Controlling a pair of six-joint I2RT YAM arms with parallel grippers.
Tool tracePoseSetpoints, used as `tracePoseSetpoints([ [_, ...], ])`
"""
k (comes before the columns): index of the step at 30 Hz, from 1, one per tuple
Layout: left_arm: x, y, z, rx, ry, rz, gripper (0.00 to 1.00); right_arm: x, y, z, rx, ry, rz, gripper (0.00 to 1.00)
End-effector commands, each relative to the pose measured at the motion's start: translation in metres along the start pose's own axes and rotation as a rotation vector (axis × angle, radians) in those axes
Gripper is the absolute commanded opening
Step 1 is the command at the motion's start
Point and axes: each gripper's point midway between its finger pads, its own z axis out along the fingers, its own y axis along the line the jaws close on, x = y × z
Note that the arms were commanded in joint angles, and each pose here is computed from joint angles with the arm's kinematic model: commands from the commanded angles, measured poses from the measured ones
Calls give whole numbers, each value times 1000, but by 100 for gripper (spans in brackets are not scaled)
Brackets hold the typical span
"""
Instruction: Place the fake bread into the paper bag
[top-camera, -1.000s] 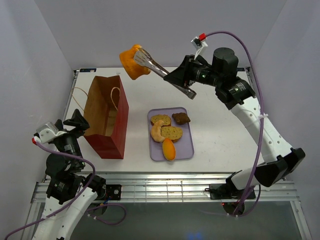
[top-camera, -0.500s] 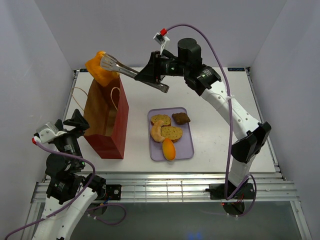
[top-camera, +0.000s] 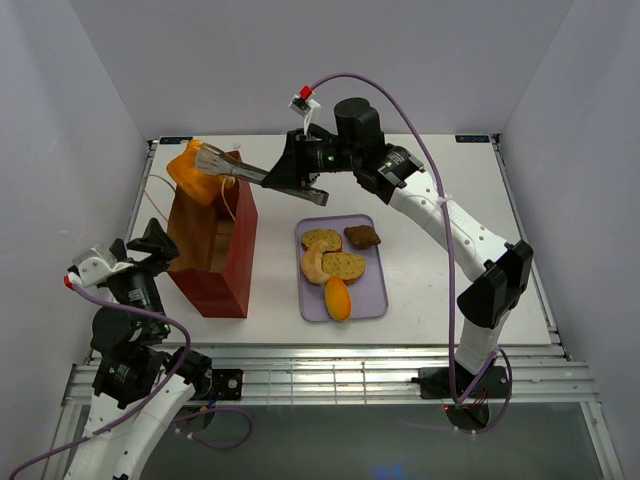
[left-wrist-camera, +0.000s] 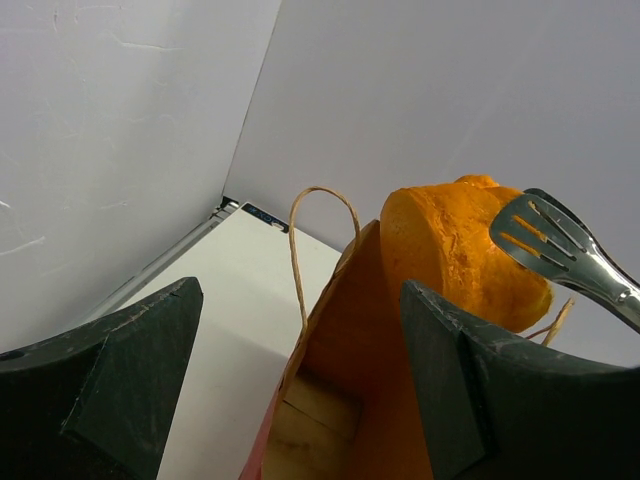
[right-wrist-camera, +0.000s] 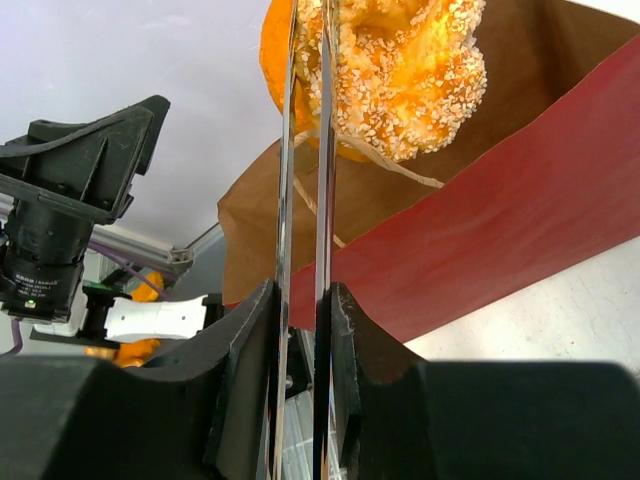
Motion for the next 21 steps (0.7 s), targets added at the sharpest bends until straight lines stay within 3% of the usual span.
tracePoseSetpoints([
  [1, 7, -4, 1, 18, 17, 16, 90, -25, 24, -9, -54, -76, -105, 28],
  [9, 9, -7, 2, 31, 23, 16, 90, -24, 23, -7, -58, -70, -96, 45],
  [21, 11, -9, 2, 39, 30, 22, 91, -26, 23, -7, -48, -77, -96, 47],
])
